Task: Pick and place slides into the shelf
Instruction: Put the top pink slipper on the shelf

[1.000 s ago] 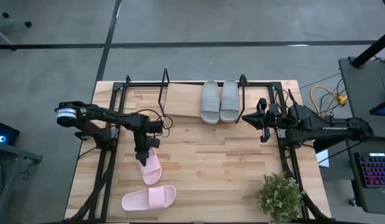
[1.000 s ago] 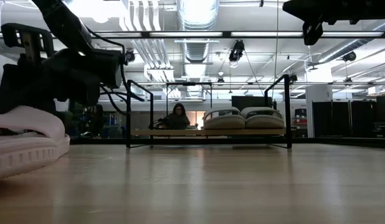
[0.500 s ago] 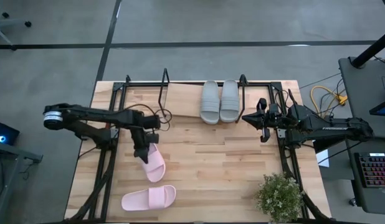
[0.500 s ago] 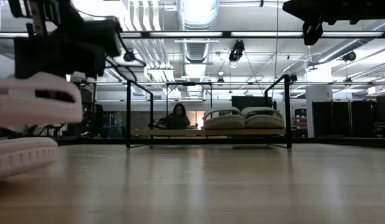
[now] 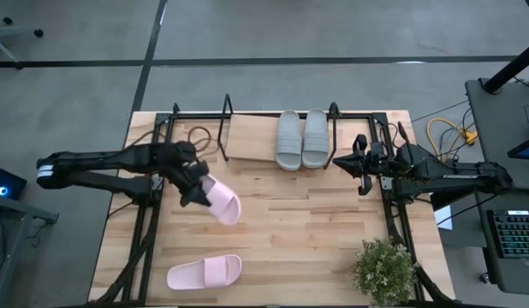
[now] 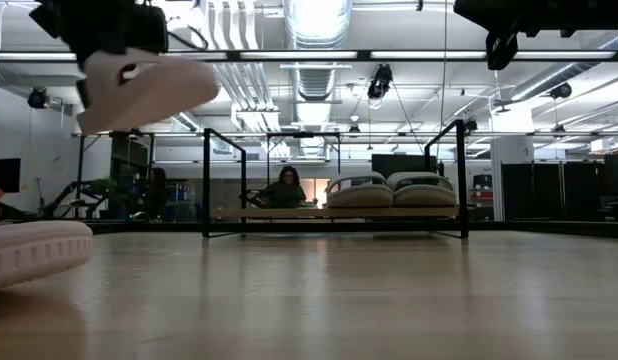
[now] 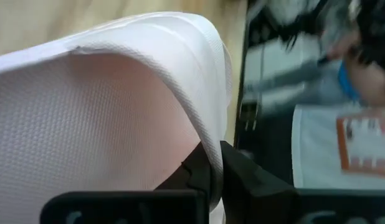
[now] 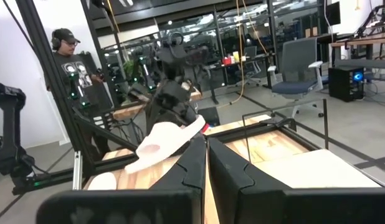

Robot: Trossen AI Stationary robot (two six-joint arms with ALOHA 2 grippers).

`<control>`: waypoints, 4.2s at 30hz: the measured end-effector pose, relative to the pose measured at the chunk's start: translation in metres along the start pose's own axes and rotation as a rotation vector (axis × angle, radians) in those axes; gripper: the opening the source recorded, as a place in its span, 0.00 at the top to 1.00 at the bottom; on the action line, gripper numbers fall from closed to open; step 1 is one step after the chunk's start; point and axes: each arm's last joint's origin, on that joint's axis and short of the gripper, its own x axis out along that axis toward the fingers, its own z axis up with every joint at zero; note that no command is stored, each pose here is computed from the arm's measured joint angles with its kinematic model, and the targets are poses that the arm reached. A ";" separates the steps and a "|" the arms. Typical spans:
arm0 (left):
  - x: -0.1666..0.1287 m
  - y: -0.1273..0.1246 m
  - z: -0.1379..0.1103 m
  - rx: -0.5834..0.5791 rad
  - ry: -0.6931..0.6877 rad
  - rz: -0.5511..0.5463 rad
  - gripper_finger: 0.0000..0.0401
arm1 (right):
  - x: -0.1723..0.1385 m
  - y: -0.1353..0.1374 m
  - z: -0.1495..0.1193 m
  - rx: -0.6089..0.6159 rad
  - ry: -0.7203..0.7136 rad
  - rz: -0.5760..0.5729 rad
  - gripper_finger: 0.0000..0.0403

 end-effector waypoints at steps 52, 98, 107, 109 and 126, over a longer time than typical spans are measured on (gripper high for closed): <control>-0.005 -0.042 0.088 0.316 -1.077 -0.054 1.00 | -0.001 -0.002 0.016 0.150 -0.207 -0.134 0.67; 0.023 -0.050 0.129 0.301 -1.381 -0.218 1.00 | 0.086 0.016 0.085 -0.222 -0.167 -0.142 0.51; 0.023 -0.050 0.129 0.305 -1.378 -0.222 1.00 | 0.101 0.016 0.100 -0.219 -0.193 -0.258 0.30; 0.023 -0.050 0.129 0.305 -1.378 -0.222 1.00 | 0.105 0.017 0.105 -0.218 -0.194 -0.273 0.26; 0.023 -0.049 0.129 0.309 -1.375 -0.218 1.00 | 0.154 0.023 0.126 -0.270 -0.071 -0.284 0.15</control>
